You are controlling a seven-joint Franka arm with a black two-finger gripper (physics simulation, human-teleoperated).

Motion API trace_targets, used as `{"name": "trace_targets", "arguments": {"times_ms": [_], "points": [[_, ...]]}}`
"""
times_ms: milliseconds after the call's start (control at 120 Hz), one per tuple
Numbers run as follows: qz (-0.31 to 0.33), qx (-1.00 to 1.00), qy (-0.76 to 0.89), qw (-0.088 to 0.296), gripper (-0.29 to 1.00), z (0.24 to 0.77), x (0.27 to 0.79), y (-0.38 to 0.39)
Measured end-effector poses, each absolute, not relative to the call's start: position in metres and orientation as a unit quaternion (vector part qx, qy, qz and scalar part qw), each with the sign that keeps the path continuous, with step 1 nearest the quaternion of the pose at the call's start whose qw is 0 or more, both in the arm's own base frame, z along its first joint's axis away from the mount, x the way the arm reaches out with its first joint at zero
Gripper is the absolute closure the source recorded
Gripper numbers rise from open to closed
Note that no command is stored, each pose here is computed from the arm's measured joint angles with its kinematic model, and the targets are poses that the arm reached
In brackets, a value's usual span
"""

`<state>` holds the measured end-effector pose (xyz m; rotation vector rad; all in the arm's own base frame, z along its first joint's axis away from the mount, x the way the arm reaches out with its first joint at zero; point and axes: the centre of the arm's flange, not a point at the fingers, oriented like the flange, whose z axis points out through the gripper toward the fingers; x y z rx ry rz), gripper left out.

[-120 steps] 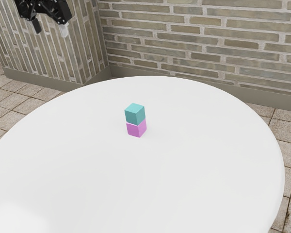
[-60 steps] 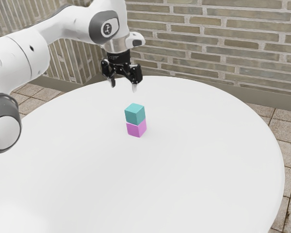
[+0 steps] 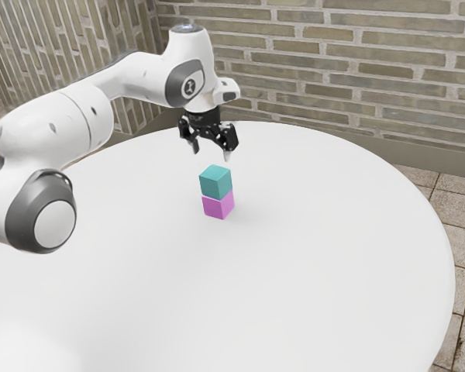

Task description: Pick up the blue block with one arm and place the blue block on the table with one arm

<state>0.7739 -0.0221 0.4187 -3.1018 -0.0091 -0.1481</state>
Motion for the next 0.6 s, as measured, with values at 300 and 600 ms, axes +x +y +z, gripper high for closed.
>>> {"name": "trace_targets", "arguments": {"times_ms": [300, 600], "points": [[-0.026, -0.999, 0.001, 0.020, 0.00, 0.370, 0.782, -0.011], [-0.029, -0.999, 0.007, 0.020, 0.00, 0.358, 0.787, -0.007]]}}
